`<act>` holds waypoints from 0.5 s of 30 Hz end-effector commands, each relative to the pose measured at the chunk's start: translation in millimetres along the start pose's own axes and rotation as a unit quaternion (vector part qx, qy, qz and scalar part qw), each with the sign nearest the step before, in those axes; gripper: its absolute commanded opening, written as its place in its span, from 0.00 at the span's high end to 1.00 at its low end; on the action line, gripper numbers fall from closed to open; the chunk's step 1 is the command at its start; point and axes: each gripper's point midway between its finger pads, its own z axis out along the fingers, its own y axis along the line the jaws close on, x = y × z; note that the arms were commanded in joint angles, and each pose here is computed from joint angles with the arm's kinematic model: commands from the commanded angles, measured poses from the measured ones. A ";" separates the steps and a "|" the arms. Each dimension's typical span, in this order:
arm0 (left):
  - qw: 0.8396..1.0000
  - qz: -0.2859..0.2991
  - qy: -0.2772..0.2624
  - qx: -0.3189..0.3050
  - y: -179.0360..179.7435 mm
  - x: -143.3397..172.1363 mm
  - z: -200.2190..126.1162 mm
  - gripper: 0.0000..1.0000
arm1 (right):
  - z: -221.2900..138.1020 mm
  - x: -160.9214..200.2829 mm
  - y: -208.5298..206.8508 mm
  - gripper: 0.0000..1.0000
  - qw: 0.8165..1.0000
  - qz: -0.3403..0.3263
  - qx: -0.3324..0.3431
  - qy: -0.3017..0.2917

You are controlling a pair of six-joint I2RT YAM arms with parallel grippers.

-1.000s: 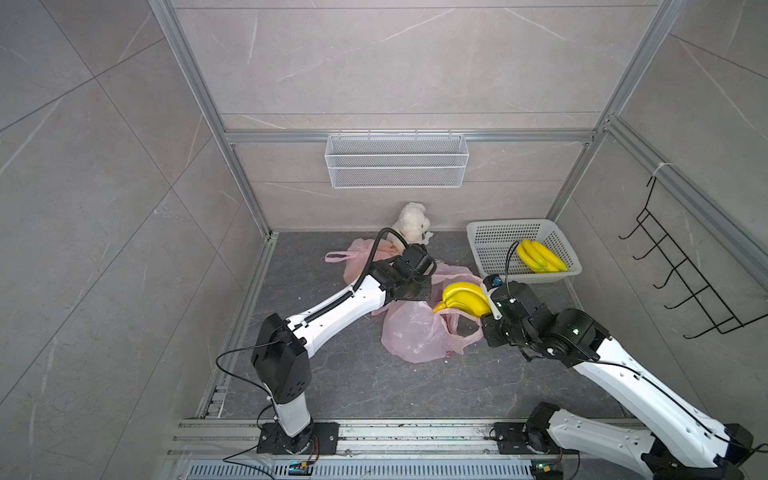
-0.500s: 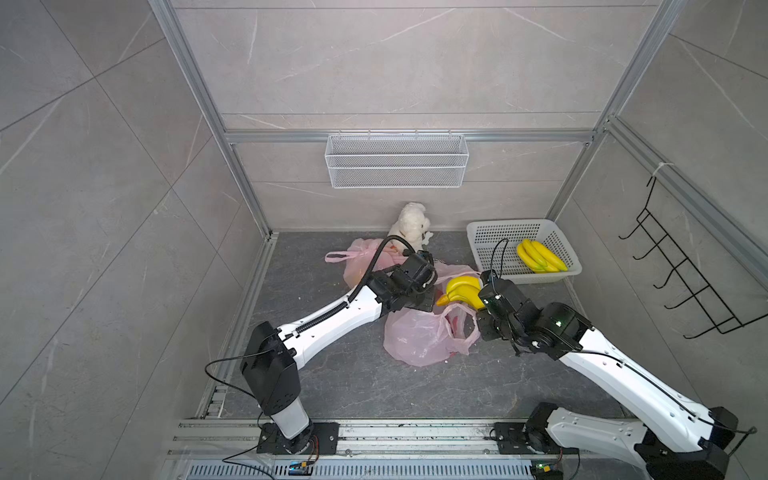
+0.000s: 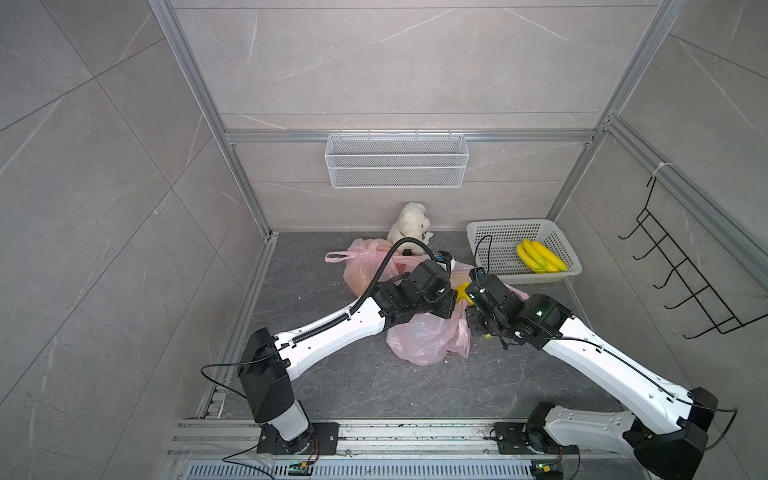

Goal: Place the banana into a plastic bag & tie a knot
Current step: Place the banana into the plastic bag.

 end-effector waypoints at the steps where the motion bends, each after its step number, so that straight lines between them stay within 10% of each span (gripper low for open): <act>1: 0.998 0.019 -0.026 0.059 -24.0 -5.5 -19.8 1.00 | -3.2 -19.1 -1.4 0.76 0.998 0.045 -0.038 -0.022; 15: 0.995 -0.005 -0.040 0.092 -19.4 18.2 -19.1 1.00 | 47.9 -14.1 10.0 0.65 0.992 0.090 -0.086 0.016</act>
